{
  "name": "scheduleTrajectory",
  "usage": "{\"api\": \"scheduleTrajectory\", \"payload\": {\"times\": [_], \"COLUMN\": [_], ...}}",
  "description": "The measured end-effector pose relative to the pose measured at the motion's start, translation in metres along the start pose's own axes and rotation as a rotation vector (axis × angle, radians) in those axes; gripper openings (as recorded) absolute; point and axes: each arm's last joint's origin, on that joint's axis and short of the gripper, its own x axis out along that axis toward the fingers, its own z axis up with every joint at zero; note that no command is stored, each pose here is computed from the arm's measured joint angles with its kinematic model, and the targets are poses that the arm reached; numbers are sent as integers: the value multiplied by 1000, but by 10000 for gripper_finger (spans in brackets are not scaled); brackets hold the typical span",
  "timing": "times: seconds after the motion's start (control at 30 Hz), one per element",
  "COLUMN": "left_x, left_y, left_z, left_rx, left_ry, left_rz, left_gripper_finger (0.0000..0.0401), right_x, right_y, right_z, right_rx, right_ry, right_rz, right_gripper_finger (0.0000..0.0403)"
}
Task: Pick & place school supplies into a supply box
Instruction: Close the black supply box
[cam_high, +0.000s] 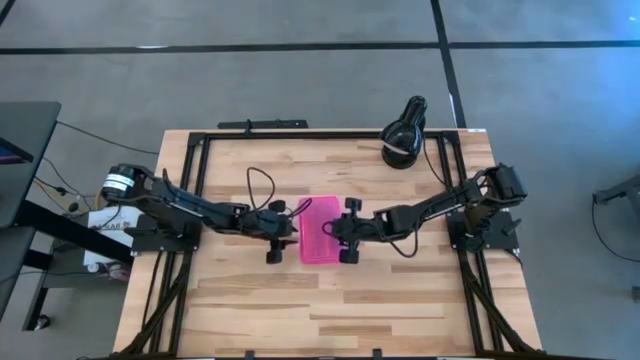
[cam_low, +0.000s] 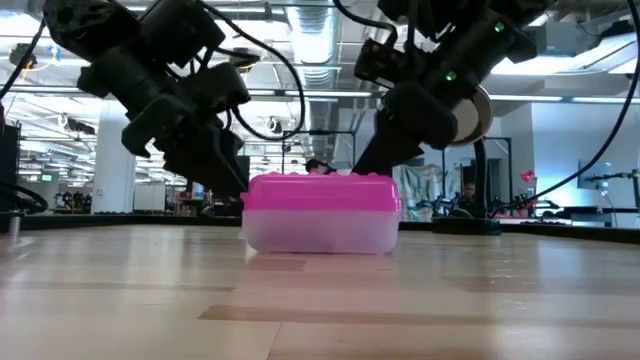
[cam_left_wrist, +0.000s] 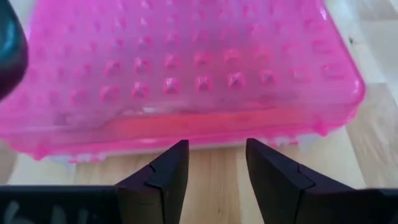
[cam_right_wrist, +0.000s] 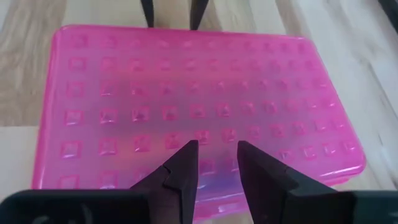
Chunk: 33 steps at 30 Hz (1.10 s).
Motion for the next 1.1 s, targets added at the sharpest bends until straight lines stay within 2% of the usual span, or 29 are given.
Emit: {"api": "scheduleTrajectory", "payload": {"times": [0.23, 0.47, 1.1], "left_x": [-12, -12, -12], "left_y": [9, 20, 23], "left_z": [8, 8, 8], "left_rx": [0, -27, -34], "left_ry": [-37, -33, -33], "left_rz": [102, 141, 150], "left_gripper_finger": [155, 155, 155], "right_x": [2, 3, 3], "right_y": [0, 2, 2], "right_z": [-8, -8, -8], "right_rx": [40, 50, 128], "right_ry": [6, -24, -18], "right_rz": [-4, 34, 81], "right_gripper_finger": [107, 107, 107]}}
